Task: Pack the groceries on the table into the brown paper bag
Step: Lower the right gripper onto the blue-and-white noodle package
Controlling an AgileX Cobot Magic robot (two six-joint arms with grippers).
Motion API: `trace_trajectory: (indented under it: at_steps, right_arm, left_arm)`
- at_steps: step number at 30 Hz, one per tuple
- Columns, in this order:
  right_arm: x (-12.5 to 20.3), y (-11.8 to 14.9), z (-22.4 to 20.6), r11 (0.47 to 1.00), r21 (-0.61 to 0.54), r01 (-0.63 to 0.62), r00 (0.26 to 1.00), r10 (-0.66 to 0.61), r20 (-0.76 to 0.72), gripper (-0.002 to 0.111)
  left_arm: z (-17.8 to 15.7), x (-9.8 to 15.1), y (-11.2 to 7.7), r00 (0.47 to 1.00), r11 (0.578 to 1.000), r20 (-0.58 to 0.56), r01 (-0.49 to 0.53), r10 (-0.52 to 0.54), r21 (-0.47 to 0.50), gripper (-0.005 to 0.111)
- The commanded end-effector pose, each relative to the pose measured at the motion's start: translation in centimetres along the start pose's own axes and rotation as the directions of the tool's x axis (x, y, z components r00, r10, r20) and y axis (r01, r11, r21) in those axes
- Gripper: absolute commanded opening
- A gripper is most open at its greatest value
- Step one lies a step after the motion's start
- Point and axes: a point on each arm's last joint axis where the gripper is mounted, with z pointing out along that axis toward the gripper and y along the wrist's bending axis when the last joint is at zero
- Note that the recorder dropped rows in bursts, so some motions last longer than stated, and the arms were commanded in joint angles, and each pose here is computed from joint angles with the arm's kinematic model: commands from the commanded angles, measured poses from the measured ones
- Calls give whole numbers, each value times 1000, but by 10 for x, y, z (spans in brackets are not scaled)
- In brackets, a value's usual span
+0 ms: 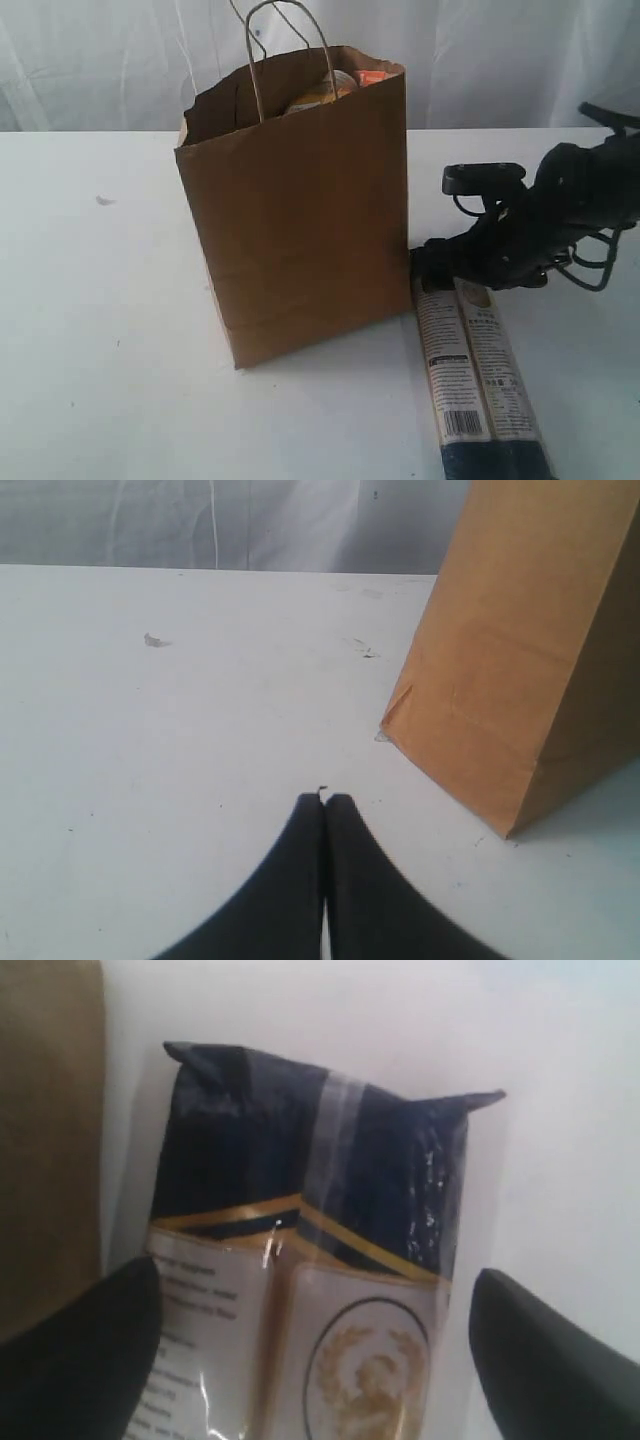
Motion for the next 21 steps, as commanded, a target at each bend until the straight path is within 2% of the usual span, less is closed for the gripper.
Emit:
trace_trajectory:
  at_steps: [1, 3, 4, 5, 6, 7, 8, 10, 12, 16, 18, 19, 21]
  right_arm:
    - [-1, -3, 12, 1000, 1, 13, 1000, -13, -24, 70]
    - [1, -7, 17, 1000, 7, 3, 999, -3, -39, 57]
    - [3, -12, 19, 1000, 15, -6, 999, 6, -51, 41]
    - [3, -16, 19, 1000, 18, -14, 998, 15, -57, 31]
    - [4, -23, 17, 999, 28, -20, 997, 22, -73, 12]
    - [4, -28, 14, 999, 38, -11, 997, 14, -76, 4]
    - [7, -37, 8, 998, 63, 15, 997, -10, -77, 0]
    - [13, -50, -6, 993, 102, 55, 996, -48, -70, 0]
    - [17, -57, -21, 991, 127, 44, 999, -41, -32, 0]
    - [22, -51, -41, 991, 127, 49, 999, -45, -27, 3]
    - [23, -49, -41, 992, 120, 48, 998, -44, -40, 26]
    - [23, -47, -40, 992, 116, 55, 998, -50, -45, 46]
    - [23, -43, -40, 992, 111, 66, 997, -61, -46, 69]
  left_arm:
    - [0, 1, 0, 1000, 1000, -2, 9, -9, -1, 0]
    - [0, 1, 0, 1000, 1000, -2, 9, -9, -1, 0]
    - [0, 1, 0, 1000, 1000, -2, 9, -9, -1, 0]
    - [0, 1, 0, 1000, 1000, -2, 9, -9, -1, 0]
    - [0, 1, 0, 1000, 1000, -2, 9, -9, -1, 0]
    - [0, 1, 0, 1000, 1000, -2, 9, -9, -1, 0]
    - [0, 1, 0, 1000, 1000, -2, 9, -9, -1, 0]
    - [0, 1, 0, 1000, 1000, -2, 9, -9, -1, 0]
    - [0, 1, 0, 1000, 1000, -2, 9, -9, -1, 0]
    - [0, 1, 0, 1000, 1000, -2, 9, -9, -1, 0]
    - [0, 1, 0, 1000, 1000, -2, 7, -7, -1, 0]
    - [0, 1, 0, 1000, 1000, -2, 7, -7, -1, 0]
    - [0, 1, 0, 1000, 1000, -2, 7, -7, -1, 0]
